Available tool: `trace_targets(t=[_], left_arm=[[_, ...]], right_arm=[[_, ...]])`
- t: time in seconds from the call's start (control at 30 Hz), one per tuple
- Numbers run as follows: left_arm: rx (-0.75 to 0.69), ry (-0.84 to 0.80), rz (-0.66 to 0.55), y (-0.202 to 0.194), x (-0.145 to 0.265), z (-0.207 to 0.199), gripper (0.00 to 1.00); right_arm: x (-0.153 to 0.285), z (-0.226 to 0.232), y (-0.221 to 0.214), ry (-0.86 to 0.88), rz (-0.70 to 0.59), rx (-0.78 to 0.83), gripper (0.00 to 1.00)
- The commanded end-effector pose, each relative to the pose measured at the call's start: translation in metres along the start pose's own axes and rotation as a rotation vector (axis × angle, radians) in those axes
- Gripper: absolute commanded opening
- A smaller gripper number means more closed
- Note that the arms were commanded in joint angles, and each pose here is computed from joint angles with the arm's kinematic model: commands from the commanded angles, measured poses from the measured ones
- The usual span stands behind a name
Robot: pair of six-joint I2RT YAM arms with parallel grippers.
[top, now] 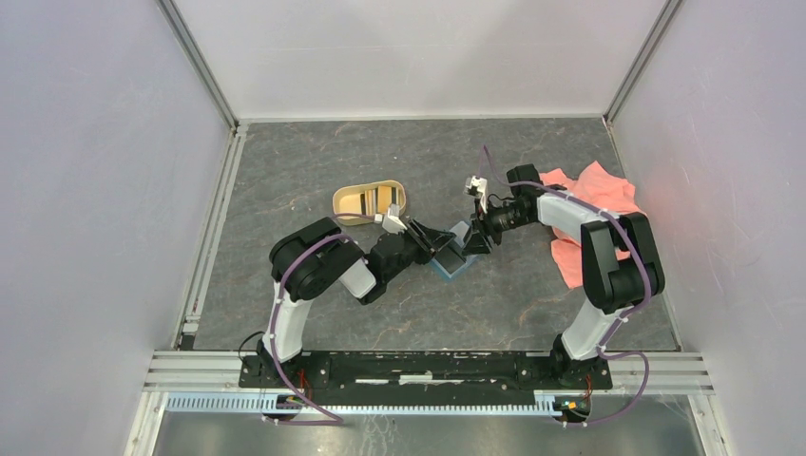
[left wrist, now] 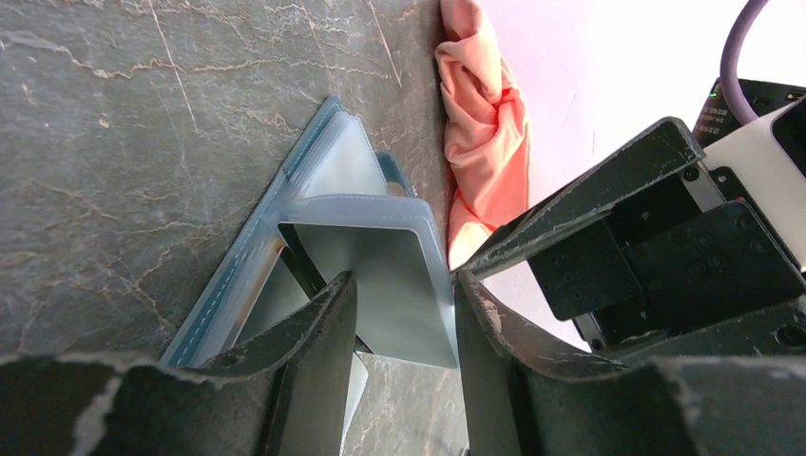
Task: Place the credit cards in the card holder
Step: Turn over the card slot in the card holder.
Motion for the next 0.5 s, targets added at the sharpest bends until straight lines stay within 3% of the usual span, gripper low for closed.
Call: trace_targets(t=[0.0, 0.27, 0.47], left_arm=[[-0.007, -0.029, -0.008, 0.002, 0.004, 0.003, 0.49], [-0.006, -0.037, -0.005, 0.003, 0.004, 0.004, 0.49], [-0.001, -0.043, -0.002, 0.003, 0.004, 0.004, 0.51]], right_arm=[[0.011, 0.000, 0.016, -0.011, -0.049, 0.042, 0.60], [0.022, 0.000, 0.022, -0.110, -0.030, 0.114, 0.60], [0.019, -0.008, 0.016, -0.146, -0.010, 0.069, 0.51]])
Point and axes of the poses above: each gripper's point midway between its finger pads, its own x axis back along the fingers, its own z axis along the line the jaws close on, y = z × x, the point moved 9 cm from there along x, back along the fingers, and after that the axes turned 3 degrees about -x, right-handed, at the moved point
